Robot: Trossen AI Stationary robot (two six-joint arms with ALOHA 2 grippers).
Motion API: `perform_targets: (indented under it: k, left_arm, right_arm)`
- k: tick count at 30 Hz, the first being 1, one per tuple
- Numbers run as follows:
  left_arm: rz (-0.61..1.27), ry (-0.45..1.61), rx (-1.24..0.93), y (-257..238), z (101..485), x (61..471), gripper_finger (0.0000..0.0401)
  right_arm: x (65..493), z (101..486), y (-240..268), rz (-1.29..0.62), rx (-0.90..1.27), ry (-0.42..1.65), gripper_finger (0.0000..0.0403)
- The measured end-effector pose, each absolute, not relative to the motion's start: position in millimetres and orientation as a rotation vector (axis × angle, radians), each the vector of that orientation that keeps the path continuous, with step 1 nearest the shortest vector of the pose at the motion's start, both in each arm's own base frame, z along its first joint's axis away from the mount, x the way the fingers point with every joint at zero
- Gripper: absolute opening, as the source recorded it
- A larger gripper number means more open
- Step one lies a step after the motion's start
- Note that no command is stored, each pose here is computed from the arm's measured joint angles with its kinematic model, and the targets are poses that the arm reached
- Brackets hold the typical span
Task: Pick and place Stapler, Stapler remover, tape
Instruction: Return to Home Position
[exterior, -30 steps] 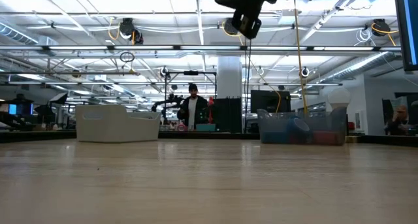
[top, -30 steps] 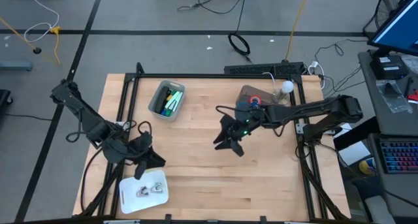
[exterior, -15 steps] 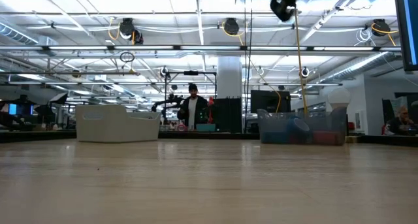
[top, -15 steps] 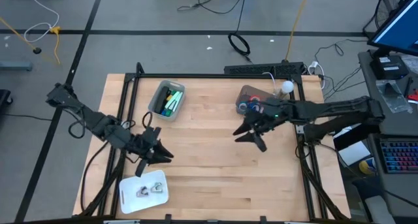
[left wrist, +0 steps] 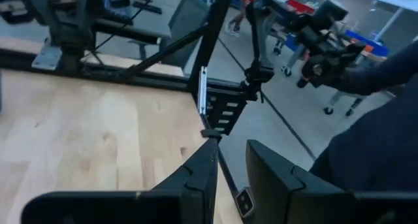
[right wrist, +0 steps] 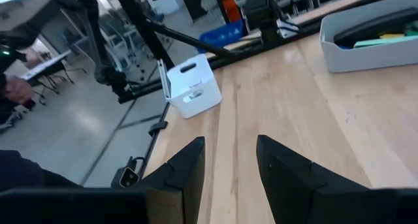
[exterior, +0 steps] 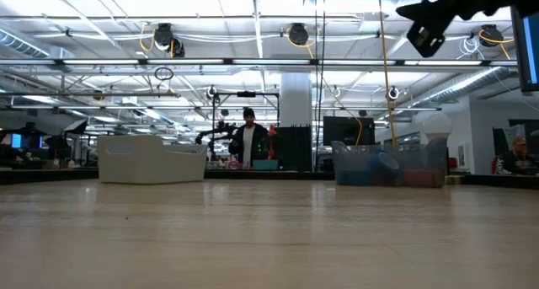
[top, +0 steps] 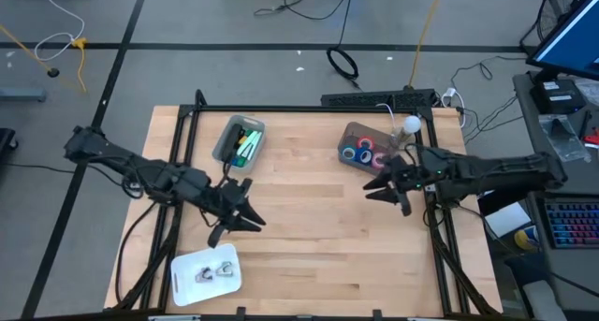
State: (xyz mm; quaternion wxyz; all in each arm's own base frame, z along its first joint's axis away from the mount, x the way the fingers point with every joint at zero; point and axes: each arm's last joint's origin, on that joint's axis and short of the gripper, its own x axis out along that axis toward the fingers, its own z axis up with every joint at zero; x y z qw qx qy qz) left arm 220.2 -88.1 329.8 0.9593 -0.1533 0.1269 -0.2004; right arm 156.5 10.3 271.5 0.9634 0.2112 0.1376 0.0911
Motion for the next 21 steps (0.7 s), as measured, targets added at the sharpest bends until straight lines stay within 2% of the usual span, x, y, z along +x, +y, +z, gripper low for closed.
perform_targets:
  k: [4,9,13,21]
  left_arm:
    - [-0.394,0.250,-0.292,-85,326,226,0.0081]
    - [-0.389,0.169,-0.326,-73,302,222,0.0081]
    - [-0.432,0.137,-0.344,-62,289,201,0.0081]
    - [-0.337,0.111,-0.341,-33,275,144,0.0081]
  right_arm:
    - [140,263,10,0.194,0.424,0.237,0.0130]
    - [128,254,10,0.200,0.428,0.209,0.0130]
    - [123,247,9,0.200,0.445,0.201,0.0130]
    - [118,239,9,0.200,0.444,0.193,0.0130]
